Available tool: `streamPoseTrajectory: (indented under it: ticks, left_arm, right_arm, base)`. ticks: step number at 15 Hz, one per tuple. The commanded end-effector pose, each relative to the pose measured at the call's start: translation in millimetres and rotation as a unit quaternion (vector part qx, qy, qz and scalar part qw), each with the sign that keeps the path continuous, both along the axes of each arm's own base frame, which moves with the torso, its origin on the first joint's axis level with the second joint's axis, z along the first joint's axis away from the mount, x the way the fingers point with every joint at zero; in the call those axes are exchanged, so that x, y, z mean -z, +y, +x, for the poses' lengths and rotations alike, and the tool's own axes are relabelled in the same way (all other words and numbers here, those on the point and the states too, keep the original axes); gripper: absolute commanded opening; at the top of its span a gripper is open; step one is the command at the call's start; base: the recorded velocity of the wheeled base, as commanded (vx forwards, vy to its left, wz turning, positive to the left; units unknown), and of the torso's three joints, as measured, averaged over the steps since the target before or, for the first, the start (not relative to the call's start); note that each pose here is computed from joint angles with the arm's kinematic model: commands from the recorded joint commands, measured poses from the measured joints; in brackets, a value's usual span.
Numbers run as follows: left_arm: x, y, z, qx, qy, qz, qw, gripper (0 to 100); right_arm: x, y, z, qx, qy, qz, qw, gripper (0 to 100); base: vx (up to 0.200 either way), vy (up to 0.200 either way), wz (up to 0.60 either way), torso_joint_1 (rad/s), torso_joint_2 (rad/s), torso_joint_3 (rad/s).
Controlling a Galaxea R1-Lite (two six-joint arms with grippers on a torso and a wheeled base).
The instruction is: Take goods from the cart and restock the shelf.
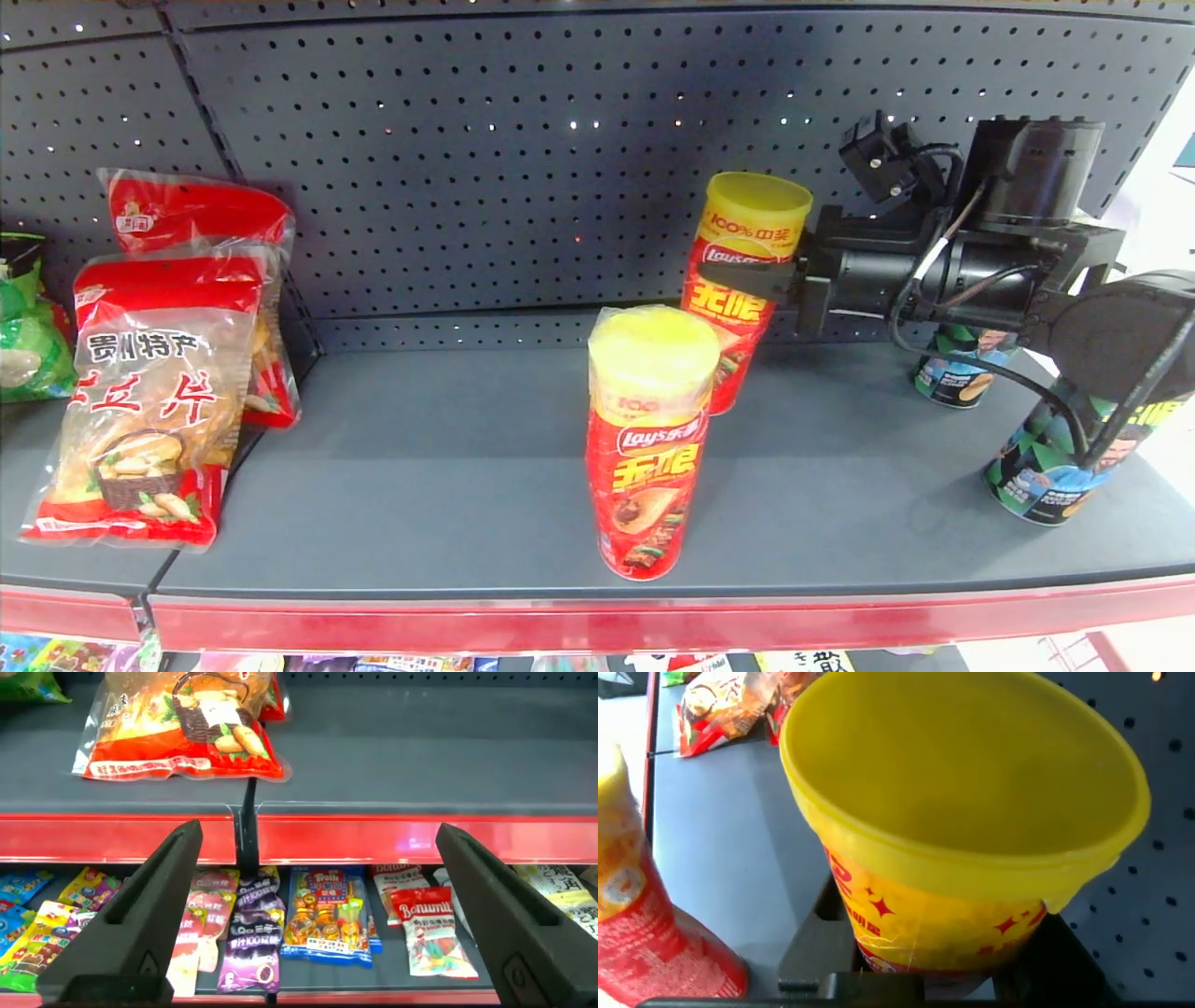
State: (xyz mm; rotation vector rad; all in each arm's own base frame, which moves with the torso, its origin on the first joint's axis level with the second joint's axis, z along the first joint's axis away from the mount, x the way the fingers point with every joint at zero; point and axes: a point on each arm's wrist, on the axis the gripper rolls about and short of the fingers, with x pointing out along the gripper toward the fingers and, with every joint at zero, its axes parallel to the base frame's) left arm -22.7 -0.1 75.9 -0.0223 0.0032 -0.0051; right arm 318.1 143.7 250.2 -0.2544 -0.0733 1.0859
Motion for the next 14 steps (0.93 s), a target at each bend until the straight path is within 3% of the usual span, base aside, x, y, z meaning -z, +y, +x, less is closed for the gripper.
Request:
streamPoseTrajectory:
  ticks: [1,7,14]
  left_arm:
    - [0.1,0.0,0,0.001,0.001,0.000,1.0000,100]
    - [0.1,0.0,0,0.001,0.001,0.000,1.0000,100]
    - [0.1,0.0,0,0.001,0.001,0.000,1.0000,100]
  right_arm:
    - [3,4,3,-0.005,0.003,-0.002,1.000,0]
    - [18,36,10,-0.078,0.018,-0.004,0.997,0]
    - [23,59,18,-0.105,0.047,0.011,0.993,0]
  base:
    - [0.000,0.000,0.00,0.000,0.00,0.000]
    - [0.000,0.000,0.00,0.000,0.00,0.000]
    - [0.000,0.000,0.00,0.000,0.00,0.000]
